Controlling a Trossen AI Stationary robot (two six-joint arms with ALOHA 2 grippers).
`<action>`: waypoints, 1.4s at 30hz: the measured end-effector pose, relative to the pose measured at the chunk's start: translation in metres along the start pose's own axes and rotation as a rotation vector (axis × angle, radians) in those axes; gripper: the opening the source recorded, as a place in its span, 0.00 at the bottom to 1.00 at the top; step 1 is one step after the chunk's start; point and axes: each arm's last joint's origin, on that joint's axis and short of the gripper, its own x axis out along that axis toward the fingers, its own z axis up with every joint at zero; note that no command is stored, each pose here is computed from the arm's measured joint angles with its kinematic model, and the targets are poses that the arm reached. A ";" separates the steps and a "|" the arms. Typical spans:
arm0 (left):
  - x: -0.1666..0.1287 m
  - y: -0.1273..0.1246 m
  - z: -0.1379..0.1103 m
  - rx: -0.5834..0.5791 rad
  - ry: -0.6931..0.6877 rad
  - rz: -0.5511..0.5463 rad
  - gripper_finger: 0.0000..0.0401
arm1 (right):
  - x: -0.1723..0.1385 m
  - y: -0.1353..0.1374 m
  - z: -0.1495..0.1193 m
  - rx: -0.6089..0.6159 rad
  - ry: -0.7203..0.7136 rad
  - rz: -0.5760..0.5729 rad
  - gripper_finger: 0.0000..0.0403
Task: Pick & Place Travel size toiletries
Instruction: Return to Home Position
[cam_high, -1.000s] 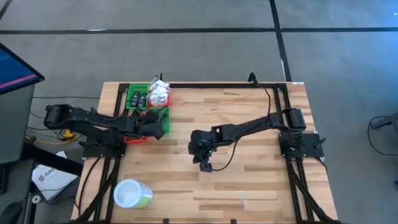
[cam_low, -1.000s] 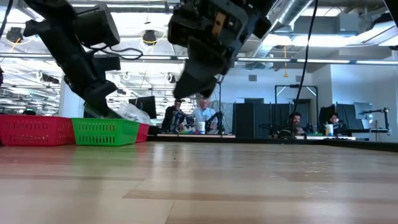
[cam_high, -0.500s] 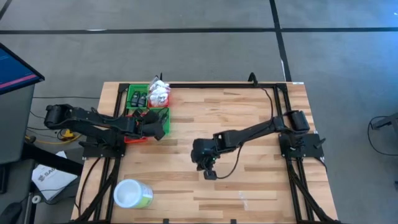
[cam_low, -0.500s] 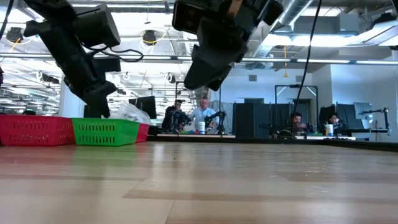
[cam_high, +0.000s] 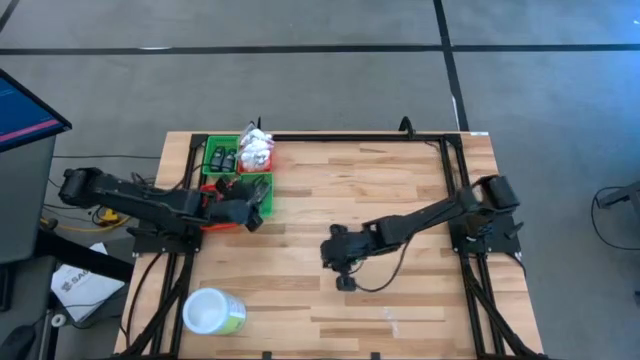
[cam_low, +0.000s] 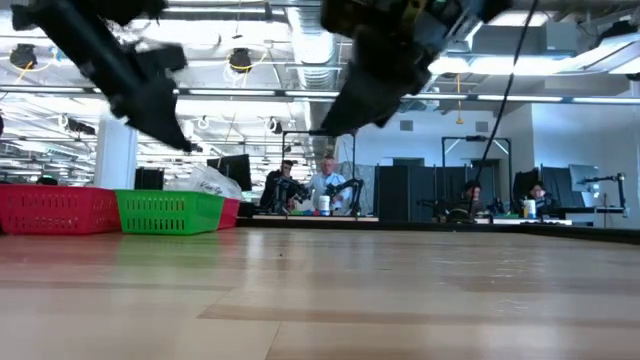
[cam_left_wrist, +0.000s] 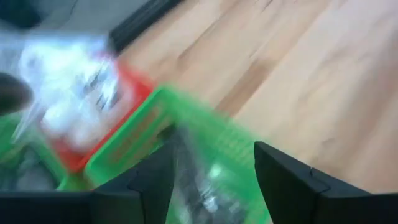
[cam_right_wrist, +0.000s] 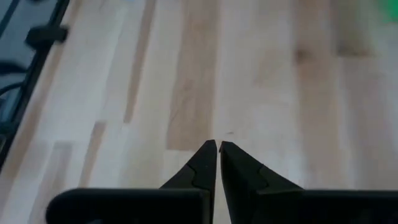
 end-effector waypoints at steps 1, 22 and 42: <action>-0.005 -0.002 0.002 0.002 -0.035 -0.027 0.52 | -0.005 -0.002 -0.005 0.014 -0.027 -0.023 0.04; -0.041 -0.011 -0.046 0.027 -0.547 -0.444 0.51 | -0.080 -0.064 -0.122 0.103 -0.622 -0.126 0.04; -0.044 0.032 -0.076 0.065 -0.827 -0.598 0.40 | -0.124 -0.114 -0.189 0.218 -0.871 -0.354 0.03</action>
